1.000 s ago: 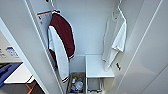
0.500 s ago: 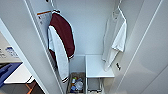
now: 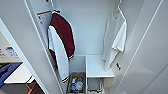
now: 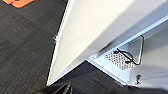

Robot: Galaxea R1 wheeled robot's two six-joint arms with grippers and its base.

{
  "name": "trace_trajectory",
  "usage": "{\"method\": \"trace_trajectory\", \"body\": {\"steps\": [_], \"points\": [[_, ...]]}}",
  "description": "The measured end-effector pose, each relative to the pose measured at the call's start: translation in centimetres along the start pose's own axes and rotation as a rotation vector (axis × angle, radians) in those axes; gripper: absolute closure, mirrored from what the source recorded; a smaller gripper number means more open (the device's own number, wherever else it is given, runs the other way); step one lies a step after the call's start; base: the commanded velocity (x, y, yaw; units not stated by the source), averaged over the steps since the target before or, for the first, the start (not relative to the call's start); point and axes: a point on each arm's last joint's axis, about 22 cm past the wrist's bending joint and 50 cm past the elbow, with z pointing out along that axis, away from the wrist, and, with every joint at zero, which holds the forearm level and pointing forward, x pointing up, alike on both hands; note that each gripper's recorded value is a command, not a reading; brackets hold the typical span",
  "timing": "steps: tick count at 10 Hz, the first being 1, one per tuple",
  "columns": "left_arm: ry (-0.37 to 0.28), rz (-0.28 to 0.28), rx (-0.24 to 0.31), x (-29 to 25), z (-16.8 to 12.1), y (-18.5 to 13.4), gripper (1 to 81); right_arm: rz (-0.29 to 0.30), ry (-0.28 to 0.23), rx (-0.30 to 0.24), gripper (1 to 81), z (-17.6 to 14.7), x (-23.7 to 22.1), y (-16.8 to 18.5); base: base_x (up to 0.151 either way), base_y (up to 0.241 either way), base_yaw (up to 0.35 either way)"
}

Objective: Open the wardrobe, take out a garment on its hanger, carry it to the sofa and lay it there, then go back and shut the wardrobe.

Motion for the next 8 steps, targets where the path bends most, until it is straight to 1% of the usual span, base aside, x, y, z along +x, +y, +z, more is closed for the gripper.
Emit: {"method": "trace_trajectory", "body": {"steps": [2,3,4,5,6,8], "points": [[0.095,-0.073,0.108,3.9,0.4,-2.8,1.0,-0.009,-0.004,0.003,1.0,0.0,-0.1,-0.2,0.0,0.0,0.0],[0.119,-0.067,0.14,4.7,0.2,-3.8,1.0,-0.013,-0.007,0.005,1.0,-0.1,-0.1,-0.3,0.0,0.0,0.0],[0.141,-0.13,0.181,4.7,0.0,-4.6,1.0,-0.015,-0.007,0.01,1.0,0.0,-0.1,-0.6,0.0,0.0,0.0],[0.159,-0.146,0.213,5.1,-0.4,-5.7,1.0,-0.015,-0.009,0.01,1.0,0.0,-0.1,-0.6,0.0,0.0,0.0],[0.181,-0.148,0.251,5.9,-1.0,-7.5,1.0,-0.016,-0.009,0.01,1.0,0.0,-0.1,-0.7,0.0,0.0,0.0],[0.24,-0.138,0.334,8.3,-3.1,-12.4,1.0,-0.02,-0.01,0.016,1.0,0.3,0.1,-1.2,0.0,0.0,0.0]]}}
